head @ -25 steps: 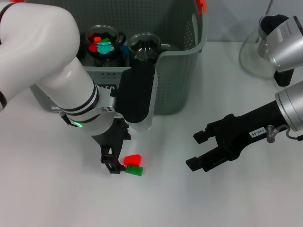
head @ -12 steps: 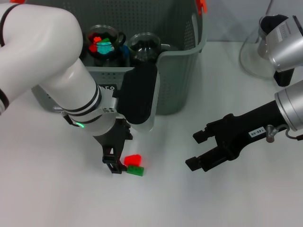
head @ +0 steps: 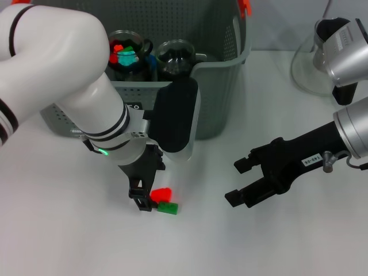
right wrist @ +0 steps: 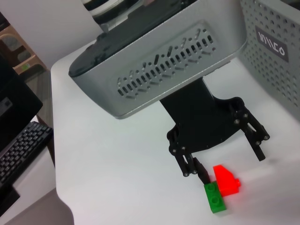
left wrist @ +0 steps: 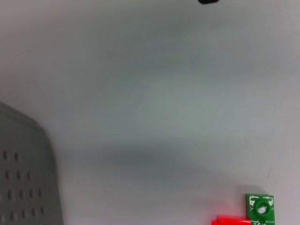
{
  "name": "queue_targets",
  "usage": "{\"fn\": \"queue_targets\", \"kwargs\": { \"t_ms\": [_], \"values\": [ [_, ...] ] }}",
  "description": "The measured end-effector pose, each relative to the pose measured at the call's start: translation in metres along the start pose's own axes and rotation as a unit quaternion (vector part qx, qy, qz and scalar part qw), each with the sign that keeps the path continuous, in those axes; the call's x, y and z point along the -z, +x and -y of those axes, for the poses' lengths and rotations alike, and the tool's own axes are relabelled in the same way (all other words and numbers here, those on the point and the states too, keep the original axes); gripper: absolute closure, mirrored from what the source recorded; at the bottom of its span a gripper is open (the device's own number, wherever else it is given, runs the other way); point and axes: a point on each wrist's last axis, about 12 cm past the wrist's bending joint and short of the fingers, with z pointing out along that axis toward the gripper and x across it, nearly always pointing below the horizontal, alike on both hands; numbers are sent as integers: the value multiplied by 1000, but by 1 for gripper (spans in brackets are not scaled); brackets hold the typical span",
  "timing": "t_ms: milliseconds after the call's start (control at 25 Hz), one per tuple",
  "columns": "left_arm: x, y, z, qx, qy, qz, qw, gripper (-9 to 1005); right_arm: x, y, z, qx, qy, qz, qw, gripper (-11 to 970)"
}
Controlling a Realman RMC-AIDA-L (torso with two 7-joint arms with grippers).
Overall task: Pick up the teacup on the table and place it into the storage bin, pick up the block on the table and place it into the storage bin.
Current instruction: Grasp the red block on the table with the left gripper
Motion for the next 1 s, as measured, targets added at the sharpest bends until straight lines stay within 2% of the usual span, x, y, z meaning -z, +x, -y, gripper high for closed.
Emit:
{"fn": "queue_targets", "kwargs": {
  "t_ms": [640,720,1000],
  "values": [
    [-2,-4,0,-7,1,-3,1000,172,0,-1,1,2,2,2,1000,18],
    [-3,-3,0,-7,3,-4,1000,369,0,-1,1,3,3,3,1000,18],
    [-5,-4,2,-11,10,-9,1000,472,0,-1,1,5,3,3,1000,18]
  ]
}}
